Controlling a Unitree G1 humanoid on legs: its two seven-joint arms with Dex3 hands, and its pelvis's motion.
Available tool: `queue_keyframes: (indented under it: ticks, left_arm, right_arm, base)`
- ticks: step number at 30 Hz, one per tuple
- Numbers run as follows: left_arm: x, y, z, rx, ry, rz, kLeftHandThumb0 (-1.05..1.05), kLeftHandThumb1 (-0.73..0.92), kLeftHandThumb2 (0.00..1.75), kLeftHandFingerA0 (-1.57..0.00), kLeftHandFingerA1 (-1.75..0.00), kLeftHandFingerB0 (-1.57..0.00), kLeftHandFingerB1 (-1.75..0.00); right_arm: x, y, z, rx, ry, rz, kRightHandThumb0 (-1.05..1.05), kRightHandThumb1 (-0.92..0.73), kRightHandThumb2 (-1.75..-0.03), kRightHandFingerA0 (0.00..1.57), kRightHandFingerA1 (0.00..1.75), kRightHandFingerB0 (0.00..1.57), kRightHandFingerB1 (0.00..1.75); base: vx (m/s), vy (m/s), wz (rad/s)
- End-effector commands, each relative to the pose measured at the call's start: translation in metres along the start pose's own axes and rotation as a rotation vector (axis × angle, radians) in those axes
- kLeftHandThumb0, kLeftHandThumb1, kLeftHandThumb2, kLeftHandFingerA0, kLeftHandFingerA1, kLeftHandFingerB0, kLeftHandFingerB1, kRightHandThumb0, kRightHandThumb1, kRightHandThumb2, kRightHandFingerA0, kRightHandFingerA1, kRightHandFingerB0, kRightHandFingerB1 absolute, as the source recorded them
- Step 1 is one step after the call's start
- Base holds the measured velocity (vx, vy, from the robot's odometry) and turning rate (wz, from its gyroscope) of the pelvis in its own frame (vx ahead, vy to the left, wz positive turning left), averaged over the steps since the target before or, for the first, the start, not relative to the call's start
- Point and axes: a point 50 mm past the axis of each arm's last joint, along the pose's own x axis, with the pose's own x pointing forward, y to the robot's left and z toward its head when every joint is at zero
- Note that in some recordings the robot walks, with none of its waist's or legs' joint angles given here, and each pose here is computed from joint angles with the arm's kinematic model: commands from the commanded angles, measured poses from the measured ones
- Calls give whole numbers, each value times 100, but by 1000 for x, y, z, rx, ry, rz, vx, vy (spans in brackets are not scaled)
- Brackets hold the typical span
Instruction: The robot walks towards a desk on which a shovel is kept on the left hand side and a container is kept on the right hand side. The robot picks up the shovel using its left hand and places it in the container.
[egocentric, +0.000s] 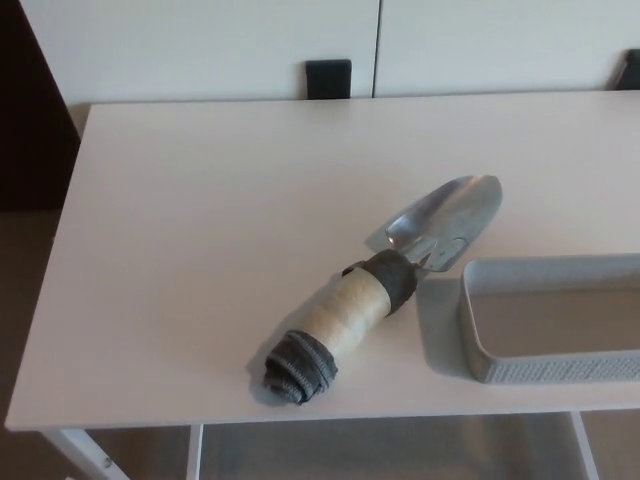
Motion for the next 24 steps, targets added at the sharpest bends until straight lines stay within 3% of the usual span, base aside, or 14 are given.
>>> queue_keyframes:
  ticks: [1,3,4,7,8,10,12,14,15,17,19,21,22,24]
  left_arm:
    - [-1,-2,4,39,-34,-12,-30,56,57,-59,-43,-44,-35]
    - [-7,-7,4,69,-54,-41,-32,59,60,-56,-44,-43,-35]
    - [-10,-12,8,152,-90,-62,-41,48,75,-48,-52,-36,-45]
    - [-19,-24,20,251,-171,-147,-43,48,75,-44,-53,-32,-44]
    - [-33,-41,39,367,-262,-284,-42,61,59,-48,-41,-33,-31]
    - [-77,-78,87,435,-497,-628,-52,59,58,-46,-36,-26,-29]
    - [-87,-84,98,443,-527,-699,-52,59,58,-46,-36,-26,-29]
    - [-127,-100,153,444,-746,-1051,-74,75,63,-51,-38,-34,-32]
    - [-144,-102,175,467,-836,-1153,-66,84,66,-52,-39,-36,-34]
    - [-169,-101,217,532,-994,-1237,-53,92,76,-46,-46,-37,-36]
    - [-177,-99,232,466,-1000,-1272,-56,92,72,-46,-46,-38,-37]
    - [-176,-98,244,395,-1062,-1264,-44,92,69,-48,-55,-37,-42]
    - [-178,-100,260,454,-1284,-1135,-32,88,66,-56,-55,-43,-43]
    - [-186,-104,281,565,-1645,-865,-7,61,58,-69,-52,-57,-49]
  right_arm:
    - [0,-6,2,-19,-7,-4,-38,-46,-71,59,58,37,49]
    - [-1,-6,0,-10,-7,1,-37,-46,-70,58,58,37,49]
    - [-1,-6,0,-2,0,0,-37,-46,-70,59,58,37,49]
    - [-1,-6,1,-12,-3,0,-37,-47,-70,58,57,36,49]
    - [0,-5,2,-11,-5,-4,-36,-47,-70,58,57,36,48]
    - [1,-5,2,-10,0,-10,-37,-46,-70,58,57,38,49]
    - [2,-5,3,-13,-2,-9,-37,-46,-70,58,57,38,49]
    - [4,-5,6,-16,-12,-4,-36,-47,-70,56,58,37,49]
    - [3,-5,6,-22,-11,-2,-31,-57,-57,61,50,40,41]
    - [2,-4,6,-21,-3,-3,-37,-47,-70,55,56,35,48]
    - [3,-3,7,-30,-12,6,-37,-47,-70,56,57,35,49]
    - [4,-1,9,-39,-17,18,-30,-57,-56,59,49,39,41]
    - [5,-1,11,-47,-15,17,-38,-48,-71,56,57,36,48]
    - [7,0,11,-34,-18,21,-39,-45,-72,60,60,35,49]
  base:
    - [0,0,0]
    - [0,0,0]
    - [0,0,0]
    - [0,0,0]
    - [0,0,0]
    - [0,0,0]
    - [0,0,0]
    - [0,0,0]
    - [0,0,0]
    - [0,0,0]
    - [0,0,0]
    - [0,0,0]
    - [0,0,0]
    - [0,0,0]
